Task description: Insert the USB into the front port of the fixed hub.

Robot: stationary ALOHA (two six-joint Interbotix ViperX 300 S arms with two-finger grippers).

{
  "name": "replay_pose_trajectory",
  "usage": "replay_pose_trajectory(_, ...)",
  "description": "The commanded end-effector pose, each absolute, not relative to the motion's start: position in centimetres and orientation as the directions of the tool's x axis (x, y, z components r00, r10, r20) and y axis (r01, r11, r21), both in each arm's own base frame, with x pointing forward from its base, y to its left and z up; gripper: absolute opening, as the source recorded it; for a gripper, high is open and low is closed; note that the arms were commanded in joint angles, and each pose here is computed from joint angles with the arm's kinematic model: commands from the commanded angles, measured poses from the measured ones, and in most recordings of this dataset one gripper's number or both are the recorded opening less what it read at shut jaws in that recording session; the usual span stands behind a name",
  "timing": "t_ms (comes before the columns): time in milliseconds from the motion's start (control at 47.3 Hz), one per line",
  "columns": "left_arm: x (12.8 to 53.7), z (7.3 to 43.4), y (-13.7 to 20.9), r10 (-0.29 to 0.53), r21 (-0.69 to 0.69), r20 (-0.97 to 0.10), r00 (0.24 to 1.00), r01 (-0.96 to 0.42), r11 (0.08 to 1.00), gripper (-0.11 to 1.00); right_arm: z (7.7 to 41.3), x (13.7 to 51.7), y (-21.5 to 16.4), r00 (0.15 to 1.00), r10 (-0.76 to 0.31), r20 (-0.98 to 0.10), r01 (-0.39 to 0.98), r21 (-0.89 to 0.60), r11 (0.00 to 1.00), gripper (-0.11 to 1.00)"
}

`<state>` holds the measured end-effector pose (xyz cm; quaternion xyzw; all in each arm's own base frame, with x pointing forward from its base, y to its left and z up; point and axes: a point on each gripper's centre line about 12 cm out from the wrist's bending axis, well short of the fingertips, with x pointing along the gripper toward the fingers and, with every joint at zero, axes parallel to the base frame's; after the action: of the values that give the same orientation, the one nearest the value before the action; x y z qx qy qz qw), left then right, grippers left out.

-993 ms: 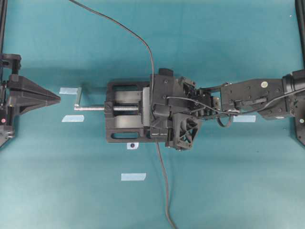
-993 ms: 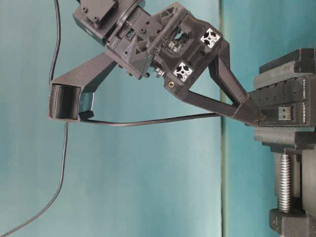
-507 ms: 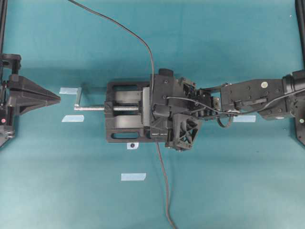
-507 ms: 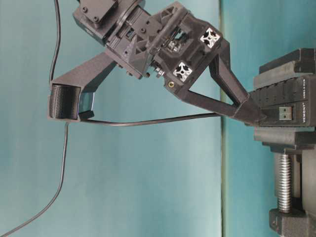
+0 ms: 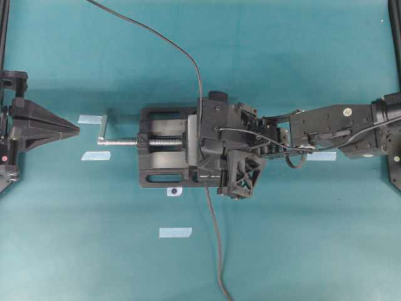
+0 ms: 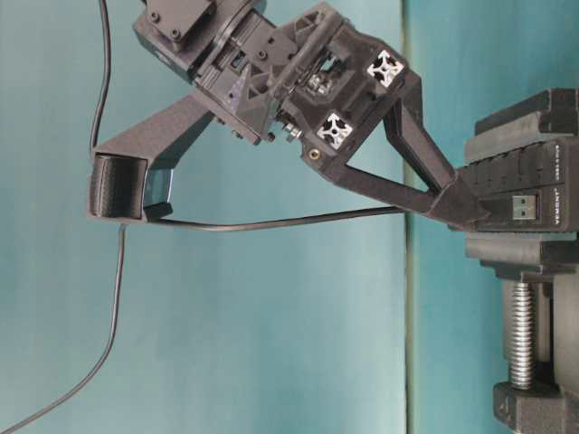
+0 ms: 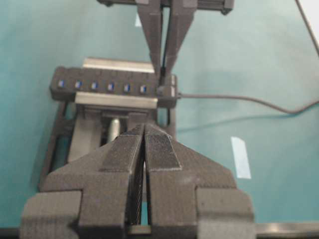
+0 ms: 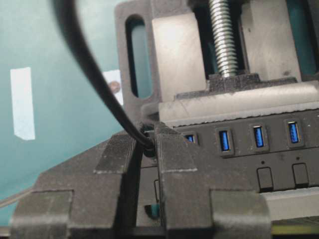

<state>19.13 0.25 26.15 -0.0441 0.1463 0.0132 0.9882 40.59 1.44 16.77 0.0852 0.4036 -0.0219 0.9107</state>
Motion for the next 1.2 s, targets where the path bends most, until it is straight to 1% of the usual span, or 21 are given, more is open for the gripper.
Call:
replay_pose_trajectory(0,19.3,26.6,0.3,0.015,-0.084,-0.277,0.961,-0.04,0.996,0.0,17.6,40.9,1.7,0.694,0.034,-0.719,0.109,0.152,0.982,0.05)
replay_pose_trajectory(275,19.3,26.6,0.3,0.015,-0.084,-0.277,0.961,-0.04,0.996,0.0,17.0,40.8,1.8,0.684,0.036,-0.728,0.13,0.171,0.977,0.05)
replay_pose_trajectory(592,19.3,26.6,0.3,0.015,-0.084,-0.279,0.96,-0.04,0.996,0.0,16.7,40.6,1.8,0.674,0.033,-0.738,0.124,0.158,0.98,0.05)
replay_pose_trajectory(1184,19.3,26.5,0.3,0.015,-0.083,-0.28,0.96,-0.04,0.996,0.0,16.4,40.4,0.4,0.667,0.004,-0.745,0.142,0.133,0.981,0.05)
